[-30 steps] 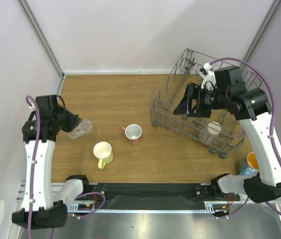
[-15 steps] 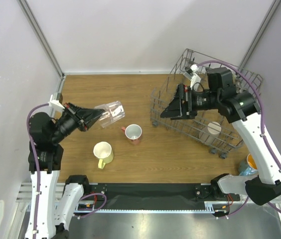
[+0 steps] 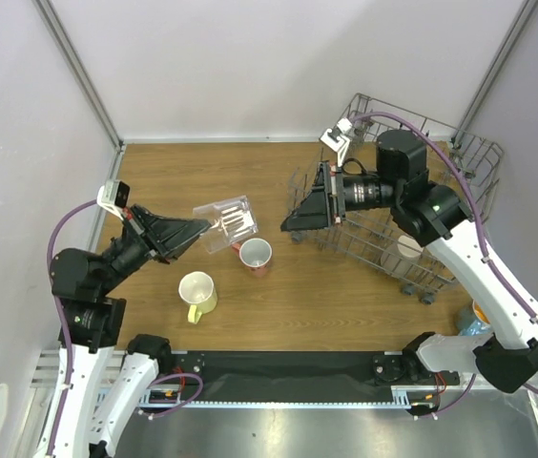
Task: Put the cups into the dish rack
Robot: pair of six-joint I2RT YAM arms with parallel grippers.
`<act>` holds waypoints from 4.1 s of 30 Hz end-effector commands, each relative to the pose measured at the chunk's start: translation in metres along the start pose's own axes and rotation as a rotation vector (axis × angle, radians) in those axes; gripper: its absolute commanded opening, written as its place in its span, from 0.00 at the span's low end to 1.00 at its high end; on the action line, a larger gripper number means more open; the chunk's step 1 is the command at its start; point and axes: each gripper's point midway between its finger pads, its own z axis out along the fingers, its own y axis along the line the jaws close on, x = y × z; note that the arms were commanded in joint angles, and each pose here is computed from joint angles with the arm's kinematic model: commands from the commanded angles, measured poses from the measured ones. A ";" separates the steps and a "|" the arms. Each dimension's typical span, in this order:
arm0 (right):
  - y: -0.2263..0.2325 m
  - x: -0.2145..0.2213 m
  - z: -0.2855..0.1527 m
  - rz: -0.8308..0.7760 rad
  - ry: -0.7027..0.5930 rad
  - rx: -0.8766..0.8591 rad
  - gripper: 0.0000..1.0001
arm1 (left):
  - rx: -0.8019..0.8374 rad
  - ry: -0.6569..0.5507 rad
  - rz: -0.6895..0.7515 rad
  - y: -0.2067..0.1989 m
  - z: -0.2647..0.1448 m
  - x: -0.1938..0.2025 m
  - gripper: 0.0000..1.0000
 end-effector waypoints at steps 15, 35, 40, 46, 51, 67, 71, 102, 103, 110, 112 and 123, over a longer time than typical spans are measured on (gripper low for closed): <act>0.020 -0.018 0.049 -0.035 0.042 -0.130 0.90 | 0.051 -0.003 -0.051 -0.008 0.004 -0.002 0.00; 0.020 -0.027 0.067 -0.045 0.003 -0.122 0.87 | 0.078 0.026 -0.069 -0.010 0.002 0.006 0.00; 0.016 -0.027 0.069 -0.032 0.005 -0.114 0.88 | 0.073 0.032 -0.078 -0.005 0.002 0.007 0.00; 0.021 -0.028 0.073 -0.032 0.006 -0.139 0.88 | 0.069 0.035 -0.084 -0.002 0.002 0.008 0.00; 0.023 -0.024 0.077 -0.030 0.020 -0.155 0.85 | 0.070 0.037 -0.099 0.001 0.004 0.007 0.00; 0.002 -0.025 0.077 -0.025 0.011 -0.071 0.00 | -0.165 0.043 -0.176 0.052 0.005 0.009 0.45; -0.013 -0.037 0.071 -0.024 -0.024 0.003 0.00 | -0.194 0.037 -0.202 0.065 0.003 0.011 0.92; -0.236 -0.092 -0.184 0.282 -0.461 1.462 0.00 | -0.523 0.062 -0.132 0.112 -0.008 -0.009 0.99; -0.241 -0.089 -0.186 0.297 -0.447 1.475 0.00 | -0.526 0.063 -0.132 0.111 -0.008 -0.011 0.99; -0.283 -0.058 -0.181 0.460 -0.297 1.523 0.00 | -0.532 0.069 -0.121 0.108 -0.007 -0.016 0.99; -0.292 -0.052 -0.177 0.470 -0.286 1.521 0.00 | -0.531 0.071 -0.120 0.108 -0.005 -0.018 0.99; -0.310 -0.021 -0.156 0.603 -0.205 1.505 0.00 | -0.540 0.072 -0.121 0.108 -0.004 -0.022 0.99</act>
